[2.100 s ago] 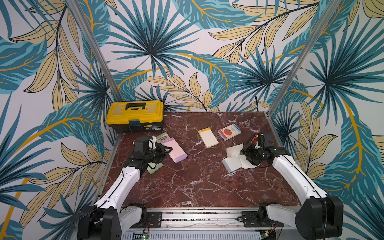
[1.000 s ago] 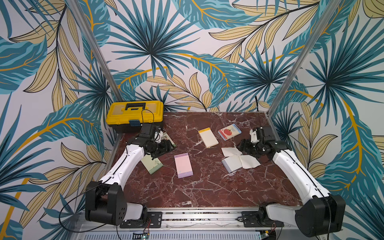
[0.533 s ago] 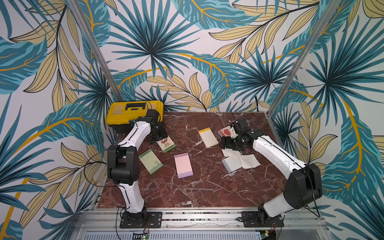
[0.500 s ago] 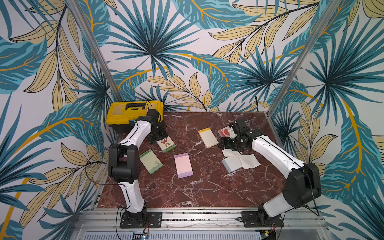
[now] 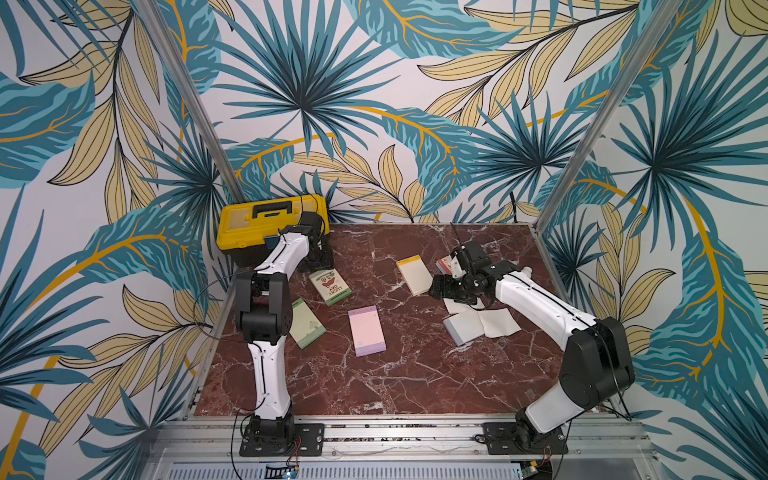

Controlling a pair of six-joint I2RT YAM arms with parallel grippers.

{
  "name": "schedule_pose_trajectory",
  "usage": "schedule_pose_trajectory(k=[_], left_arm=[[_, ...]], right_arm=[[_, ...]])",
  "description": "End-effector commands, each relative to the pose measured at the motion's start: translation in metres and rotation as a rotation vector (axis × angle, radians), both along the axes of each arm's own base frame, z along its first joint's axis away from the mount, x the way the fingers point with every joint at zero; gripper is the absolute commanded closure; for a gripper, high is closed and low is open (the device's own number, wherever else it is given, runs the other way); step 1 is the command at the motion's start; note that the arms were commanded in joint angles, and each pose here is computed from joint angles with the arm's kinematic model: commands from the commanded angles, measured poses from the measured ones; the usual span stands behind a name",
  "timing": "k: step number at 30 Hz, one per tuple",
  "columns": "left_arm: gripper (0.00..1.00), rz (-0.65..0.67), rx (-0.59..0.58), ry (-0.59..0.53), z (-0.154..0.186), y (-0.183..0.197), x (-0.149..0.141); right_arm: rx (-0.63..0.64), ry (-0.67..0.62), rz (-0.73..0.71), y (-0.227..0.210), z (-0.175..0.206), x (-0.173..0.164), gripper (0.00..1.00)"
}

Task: Tear off pages from different memo pads
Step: Move the memo pad to the center of the board.

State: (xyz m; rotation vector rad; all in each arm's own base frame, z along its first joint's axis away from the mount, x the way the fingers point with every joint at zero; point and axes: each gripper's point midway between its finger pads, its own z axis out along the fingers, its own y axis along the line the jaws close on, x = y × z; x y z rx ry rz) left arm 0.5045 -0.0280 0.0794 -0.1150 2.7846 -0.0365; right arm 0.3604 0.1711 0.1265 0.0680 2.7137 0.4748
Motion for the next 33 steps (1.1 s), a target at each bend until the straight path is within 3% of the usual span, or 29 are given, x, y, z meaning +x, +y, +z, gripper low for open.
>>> schedule_pose_trajectory(k=[1, 6, 13, 18, 22, 27, 33], left_arm=[[0.25, -0.116, 0.069, -0.012, -0.012, 0.006, 0.012], [0.24, -0.149, 0.049, -0.027, -0.030, 0.001, 0.014], [0.26, -0.143, -0.033, 0.041, -0.046, -0.012, 0.002], [0.33, -0.123, -0.091, 0.176, -0.061, -0.028, -0.042], [0.35, -0.085, -0.054, 0.228, -0.059, -0.027, -0.075], [0.40, -0.067, -0.200, 0.285, -0.056, -0.055, -0.111], [0.46, -0.007, -0.316, 0.364, -0.057, -0.107, -0.153]], right_arm=[[0.021, -0.002, -0.002, 0.003, -0.004, -0.005, 0.11], [0.018, -0.019, -0.011, 0.000, -0.001, -0.004, 0.11], [0.010, -0.033, -0.030, -0.003, 0.002, -0.002, 0.11], [0.017, -0.042, -0.048, -0.003, 0.008, -0.001, 0.11], [0.053, -0.017, -0.050, 0.003, 0.009, -0.005, 0.14], [0.078, 0.018, -0.044, 0.023, 0.001, -0.018, 0.19], [0.208, 0.043, -0.045, 0.088, -0.003, -0.030, 0.28]])
